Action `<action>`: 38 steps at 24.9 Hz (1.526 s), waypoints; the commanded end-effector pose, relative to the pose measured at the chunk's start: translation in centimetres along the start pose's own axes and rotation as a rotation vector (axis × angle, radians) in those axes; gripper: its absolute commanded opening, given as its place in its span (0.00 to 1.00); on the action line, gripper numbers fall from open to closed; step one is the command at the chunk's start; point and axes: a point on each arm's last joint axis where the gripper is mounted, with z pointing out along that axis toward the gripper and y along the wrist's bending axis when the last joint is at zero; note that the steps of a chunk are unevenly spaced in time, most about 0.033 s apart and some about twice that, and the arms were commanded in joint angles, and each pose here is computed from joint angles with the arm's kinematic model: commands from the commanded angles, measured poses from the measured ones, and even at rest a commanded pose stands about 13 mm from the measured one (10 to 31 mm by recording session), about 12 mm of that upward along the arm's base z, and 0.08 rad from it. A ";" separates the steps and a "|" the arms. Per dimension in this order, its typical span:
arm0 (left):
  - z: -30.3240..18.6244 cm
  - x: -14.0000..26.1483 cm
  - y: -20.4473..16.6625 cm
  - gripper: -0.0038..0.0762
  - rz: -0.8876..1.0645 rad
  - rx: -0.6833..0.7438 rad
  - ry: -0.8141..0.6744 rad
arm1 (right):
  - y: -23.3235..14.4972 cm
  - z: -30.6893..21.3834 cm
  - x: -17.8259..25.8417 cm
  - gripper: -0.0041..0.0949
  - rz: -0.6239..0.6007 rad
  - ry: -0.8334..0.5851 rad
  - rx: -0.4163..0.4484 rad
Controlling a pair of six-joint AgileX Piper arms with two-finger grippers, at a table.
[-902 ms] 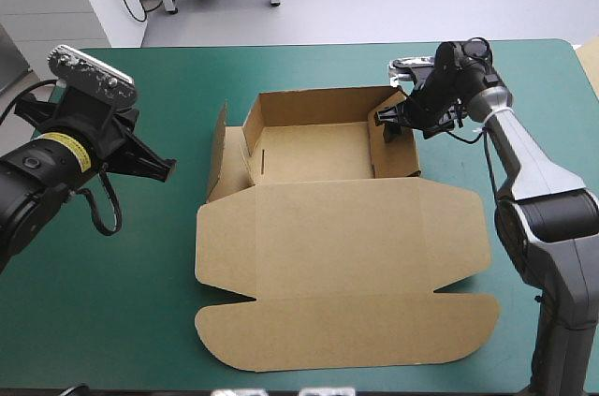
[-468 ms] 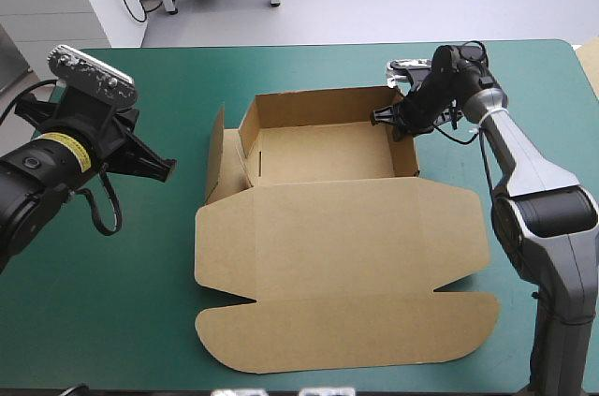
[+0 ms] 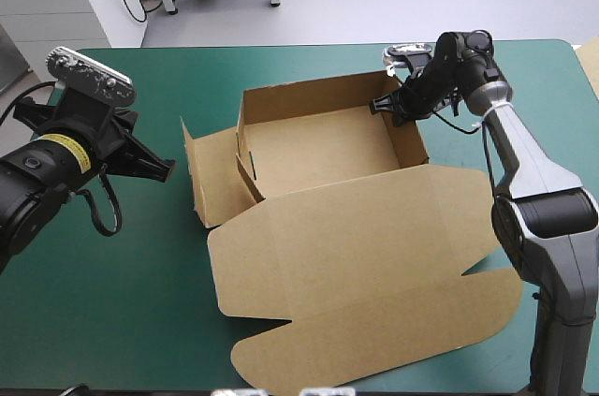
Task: Fold the box
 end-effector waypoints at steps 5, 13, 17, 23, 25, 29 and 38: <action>-1.5 0.2 2.5 0.06 -0.111 -0.206 0.003 | -0.1 -11.7 -0.3 0.02 -0.022 -0.287 -0.124; -1.4 0.0 2.4 0.07 -0.102 -0.202 -0.014 | -2.1 -20.3 2.2 0.02 -0.036 -0.475 -0.065; -1.2 -0.2 3.2 0.07 -0.125 -0.227 -0.042 | -2.4 -23.2 3.7 0.02 -0.032 -0.532 -0.035; 0.9 0.3 5.3 0.07 -0.134 -0.187 -0.011 | -1.5 -24.8 5.0 0.02 -0.055 -0.563 -0.041; 2.3 1.0 6.8 0.07 -0.182 -0.144 0.025 | -1.1 -25.0 5.0 0.02 -0.059 -0.577 -0.079; 5.1 2.7 8.5 0.07 -0.306 0.091 0.017 | -1.0 -25.0 5.0 0.02 -0.060 -0.582 -0.093; 13.5 8.9 9.8 0.07 -0.593 0.427 0.034 | -0.9 -25.0 4.9 0.02 -0.059 -0.585 -0.103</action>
